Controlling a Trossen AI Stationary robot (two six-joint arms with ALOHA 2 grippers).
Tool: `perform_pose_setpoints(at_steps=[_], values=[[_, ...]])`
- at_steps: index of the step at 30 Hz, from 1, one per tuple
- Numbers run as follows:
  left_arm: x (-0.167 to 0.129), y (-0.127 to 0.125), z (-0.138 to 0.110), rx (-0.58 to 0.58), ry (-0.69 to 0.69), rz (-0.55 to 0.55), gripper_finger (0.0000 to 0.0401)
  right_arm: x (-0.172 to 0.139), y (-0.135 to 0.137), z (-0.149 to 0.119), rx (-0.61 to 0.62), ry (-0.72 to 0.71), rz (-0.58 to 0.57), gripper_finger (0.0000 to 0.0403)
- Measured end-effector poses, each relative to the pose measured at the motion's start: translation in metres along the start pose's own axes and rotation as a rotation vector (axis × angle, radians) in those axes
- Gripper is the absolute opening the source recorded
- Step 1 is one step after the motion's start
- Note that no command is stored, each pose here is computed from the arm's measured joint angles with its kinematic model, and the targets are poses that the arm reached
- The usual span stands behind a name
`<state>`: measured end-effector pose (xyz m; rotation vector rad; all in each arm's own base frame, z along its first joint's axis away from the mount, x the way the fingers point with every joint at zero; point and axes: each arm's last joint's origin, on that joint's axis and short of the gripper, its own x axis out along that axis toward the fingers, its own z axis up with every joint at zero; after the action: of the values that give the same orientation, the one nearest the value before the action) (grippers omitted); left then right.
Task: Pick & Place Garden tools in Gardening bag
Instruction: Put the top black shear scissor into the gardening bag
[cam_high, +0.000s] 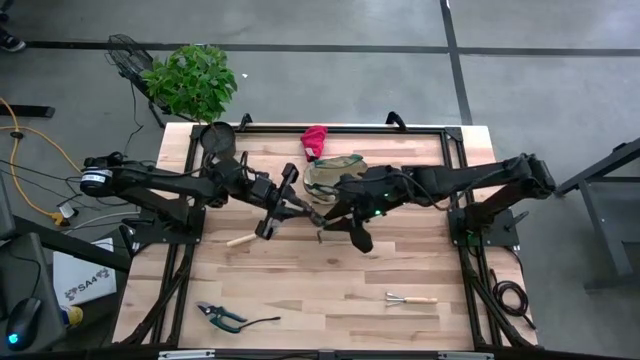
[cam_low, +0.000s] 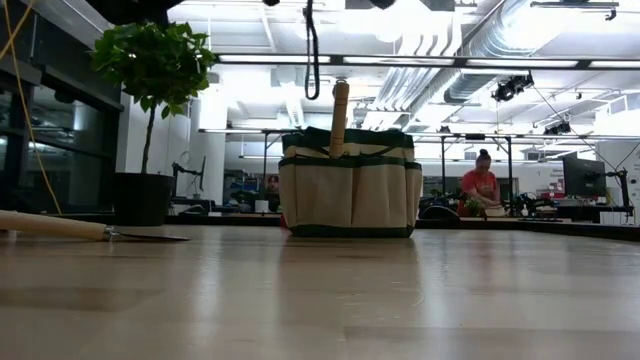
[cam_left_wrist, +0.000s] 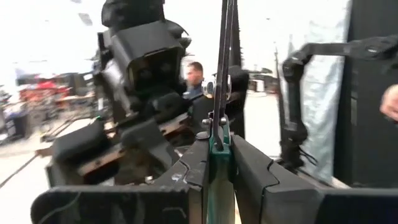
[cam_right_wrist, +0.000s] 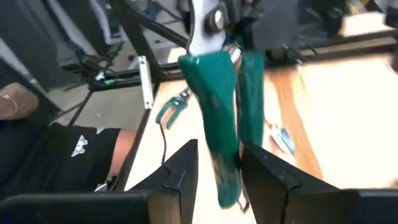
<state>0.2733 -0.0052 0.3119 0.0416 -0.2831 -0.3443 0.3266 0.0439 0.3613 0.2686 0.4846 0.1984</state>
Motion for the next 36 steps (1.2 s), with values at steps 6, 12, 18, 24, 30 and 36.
perform_pose_setpoints(at_steps=[6, 12, 18, 24, 30, 36], values=[[0.000, 0.005, -0.002, -0.153, 0.007, 0.151, 0.0039, -0.021, 0.011, -0.014, 0.039, 0.117, -0.136, 0.0107], [-0.003, 0.011, -0.011, -0.409, 0.066, 0.232, 0.0039, -0.025, 0.026, -0.025, -0.104, 0.155, -0.249, 0.0107], [-0.011, 0.026, -0.018, -0.630, 0.110, 0.306, 0.0039, -0.024, 0.048, -0.032, -0.442, 0.163, -0.336, 0.0107], [-0.017, 0.038, -0.021, -0.756, 0.131, 0.269, 0.0039, -0.012, 0.063, -0.039, -0.814, 0.193, -0.465, 0.0107], [-0.014, 0.037, -0.024, -0.785, 0.143, 0.240, 0.0039, 0.020, 0.060, -0.047, -1.138, 0.313, -0.650, 0.0107], [-0.014, 0.038, -0.027, -0.797, 0.152, 0.253, 0.0039, 0.047, 0.054, -0.059, -1.428, 0.532, -0.863, 0.0107]])
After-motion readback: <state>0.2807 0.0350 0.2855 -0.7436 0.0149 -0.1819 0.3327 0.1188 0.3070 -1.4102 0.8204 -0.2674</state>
